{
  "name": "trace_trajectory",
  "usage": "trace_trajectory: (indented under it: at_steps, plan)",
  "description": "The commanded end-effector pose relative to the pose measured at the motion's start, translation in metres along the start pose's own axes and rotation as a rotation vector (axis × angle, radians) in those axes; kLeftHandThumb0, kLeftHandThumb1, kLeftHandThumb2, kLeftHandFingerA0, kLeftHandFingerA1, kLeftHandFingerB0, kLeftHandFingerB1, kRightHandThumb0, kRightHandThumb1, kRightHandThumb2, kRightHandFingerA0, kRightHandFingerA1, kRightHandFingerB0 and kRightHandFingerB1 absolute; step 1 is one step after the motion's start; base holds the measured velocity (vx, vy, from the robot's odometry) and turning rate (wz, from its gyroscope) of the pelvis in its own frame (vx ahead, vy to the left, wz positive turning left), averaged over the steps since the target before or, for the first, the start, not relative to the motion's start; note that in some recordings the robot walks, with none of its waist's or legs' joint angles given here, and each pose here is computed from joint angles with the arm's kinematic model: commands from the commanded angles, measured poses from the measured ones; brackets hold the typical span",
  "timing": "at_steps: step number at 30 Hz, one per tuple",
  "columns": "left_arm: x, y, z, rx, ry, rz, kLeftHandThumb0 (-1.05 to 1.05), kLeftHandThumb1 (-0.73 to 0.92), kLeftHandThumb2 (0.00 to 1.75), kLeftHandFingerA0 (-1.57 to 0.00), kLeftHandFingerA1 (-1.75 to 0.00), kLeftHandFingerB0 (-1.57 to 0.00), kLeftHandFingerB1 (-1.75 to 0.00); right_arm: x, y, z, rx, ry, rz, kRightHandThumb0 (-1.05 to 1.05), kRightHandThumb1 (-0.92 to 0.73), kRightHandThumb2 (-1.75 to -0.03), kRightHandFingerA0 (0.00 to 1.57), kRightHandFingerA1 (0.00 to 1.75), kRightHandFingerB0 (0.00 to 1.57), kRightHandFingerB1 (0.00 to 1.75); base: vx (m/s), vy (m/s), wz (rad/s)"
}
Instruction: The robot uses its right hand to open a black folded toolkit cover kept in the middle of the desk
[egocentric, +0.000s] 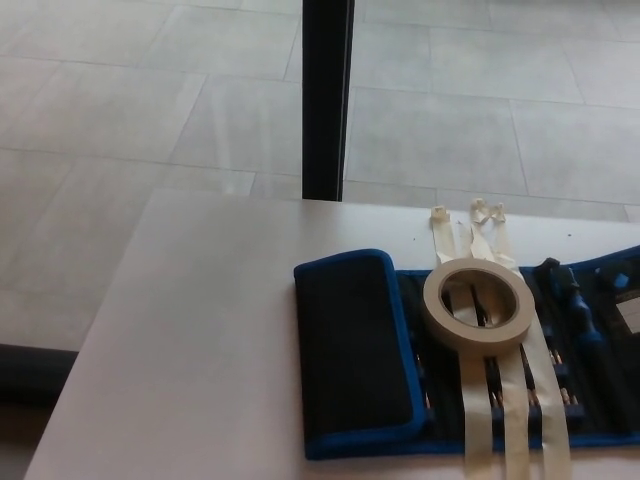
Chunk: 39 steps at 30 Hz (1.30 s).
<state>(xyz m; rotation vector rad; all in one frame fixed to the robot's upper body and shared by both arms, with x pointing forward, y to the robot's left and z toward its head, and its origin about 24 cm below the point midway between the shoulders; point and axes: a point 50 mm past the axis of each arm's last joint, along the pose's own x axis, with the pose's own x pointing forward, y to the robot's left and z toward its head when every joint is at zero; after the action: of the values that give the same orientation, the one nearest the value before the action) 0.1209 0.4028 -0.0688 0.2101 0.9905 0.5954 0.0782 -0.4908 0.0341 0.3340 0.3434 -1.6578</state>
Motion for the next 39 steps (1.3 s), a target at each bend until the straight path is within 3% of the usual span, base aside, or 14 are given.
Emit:
trace_trajectory:
  at_steps: [1, 2, 4, 5, 12, 15, 17, 22, 23, 25, 26, 27, 28, 39]
  plan:
    - [-0.002, 0.012, -0.005, 0.006, 0.021, 0.012, -0.32, -0.26, 0.87, -1.37, -1.35, -1.18, -1.27, -0.006, 0.003, -0.034, 0.332, 0.121, 0.044, -0.74, -0.69, -0.69, 1.13, 1.75, 0.43, 1.4, 0.0, 0.0, 0.0]
    - [-0.002, 0.012, -0.005, -0.019, 0.025, 0.018, -0.32, -0.27, 0.87, -1.37, -1.36, -1.2, -1.28, -0.008, 0.002, -0.041, 0.301, 0.113, 0.057, -0.76, -0.5, -1.04, 1.42, 1.54, 0.32, 0.86, 0.0, 0.0, 0.0]
    - [-0.002, 0.014, -0.005, -0.02, 0.025, 0.021, -0.32, -0.27, 0.87, -1.37, -1.36, -1.2, -1.28, -0.008, 0.002, -0.044, 0.299, 0.114, 0.059, -0.76, -0.5, -1.04, 1.42, 1.54, 0.32, 0.86, 0.0, 0.0, 0.0]
    - [-0.002, 0.014, -0.003, -0.019, 0.024, 0.023, -0.34, -0.25, 0.9, -1.33, -1.36, -1.17, -1.28, -0.01, 0.001, -0.051, 0.27, 0.113, 0.087, -0.74, -0.7, -0.67, 1.17, 1.75, 0.33, 1.25, 0.0, 0.0, 0.0]
    - [-0.002, 0.017, -0.002, -0.023, 0.013, 0.041, -0.36, -0.25, 0.92, -1.37, -1.4, -1.19, -1.32, -0.01, -0.004, -0.064, 0.251, 0.167, 0.112, -0.72, -0.68, -0.69, 1.2, 1.75, 0.0, 0.99, 0.0, 0.0, 0.0]
    - [-0.002, 0.017, -0.002, -0.021, 0.015, 0.053, -0.36, -0.24, 0.92, -1.39, -1.41, -1.2, -1.32, -0.012, -0.001, -0.065, 0.219, 0.16, 0.143, -0.75, -0.65, -0.71, 0.64, 1.49, 0.0, 0.88, 0.0, 0.0, 0.0]
    - [-0.002, 0.017, -0.003, -0.022, 0.018, 0.059, -0.37, -0.23, 0.93, -1.38, -1.4, -1.19, -1.31, -0.013, 0.001, -0.066, 0.2, 0.151, 0.157, -0.75, -0.48, -1.02, 0.68, 1.15, 0.04, 0.68, 0.0, 0.0, 0.0]
    - [-0.002, 0.016, -0.004, -0.062, 0.024, 0.065, -0.4, -0.25, 0.96, -1.34, -1.43, -1.2, -1.36, -0.014, 0.003, -0.072, 0.17, 0.152, 0.185, -0.72, -0.47, -1.0, 0.8, 1.2, 0.03, 0.66, 0.0, 0.0, 0.0]
    - [-0.002, 0.016, -0.003, -0.049, 0.018, 0.066, -0.69, 0.87, 0.65, -0.43, -0.61, -0.35, -0.43, -0.016, 0.004, -0.073, 0.136, 0.151, 0.2, -0.77, -0.57, -0.92, 0.54, 1.15, 0.04, 0.73, 0.0, 0.0, 0.0]
    - [-0.002, 0.017, -0.003, -0.049, 0.02, 0.069, -0.7, 0.86, 0.65, -0.43, -0.61, -0.36, -0.44, -0.016, 0.004, -0.073, 0.138, 0.149, 0.211, -0.75, -0.57, -0.92, 0.57, 1.13, 0.03, 0.71, 0.0, 0.0, 0.0]
    - [-0.002, 0.017, -0.003, -0.051, 0.022, 0.068, -0.68, 0.67, 1.05, -0.41, -0.67, -0.31, -0.56, -0.017, 0.004, -0.072, 0.114, 0.145, 0.197, -0.71, -0.66, -0.68, 0.71, 1.46, 0.0, 0.83, 0.0, 0.0, 0.0]
    - [-0.002, 0.017, -0.003, -0.058, 0.016, 0.064, -0.69, 0.86, 0.66, -0.42, -0.63, -0.35, -0.45, -0.017, 0.005, -0.071, 0.114, 0.145, 0.196, -0.71, -0.67, -0.68, 0.64, 1.42, 0.0, 0.86, 0.0, 0.0, 0.0]
    - [-0.002, 0.017, -0.003, -0.053, 0.016, 0.067, -0.69, 0.86, 0.65, -0.43, -0.62, -0.36, -0.46, -0.017, 0.004, -0.072, 0.115, 0.141, 0.198, -0.7, -0.47, -1.02, 0.77, 1.16, 0.01, 0.64, 0.0, 0.0, 0.0]
    - [-0.002, 0.019, -0.003, -0.067, 0.016, 0.071, -0.69, 0.85, 0.65, -0.41, -0.61, -0.36, -0.45, -0.019, 0.006, -0.076, 0.135, 0.146, 0.233, -0.71, -0.67, -0.7, 0.55, 1.49, 0.0, 0.85, 0.0, 0.0, 0.0]
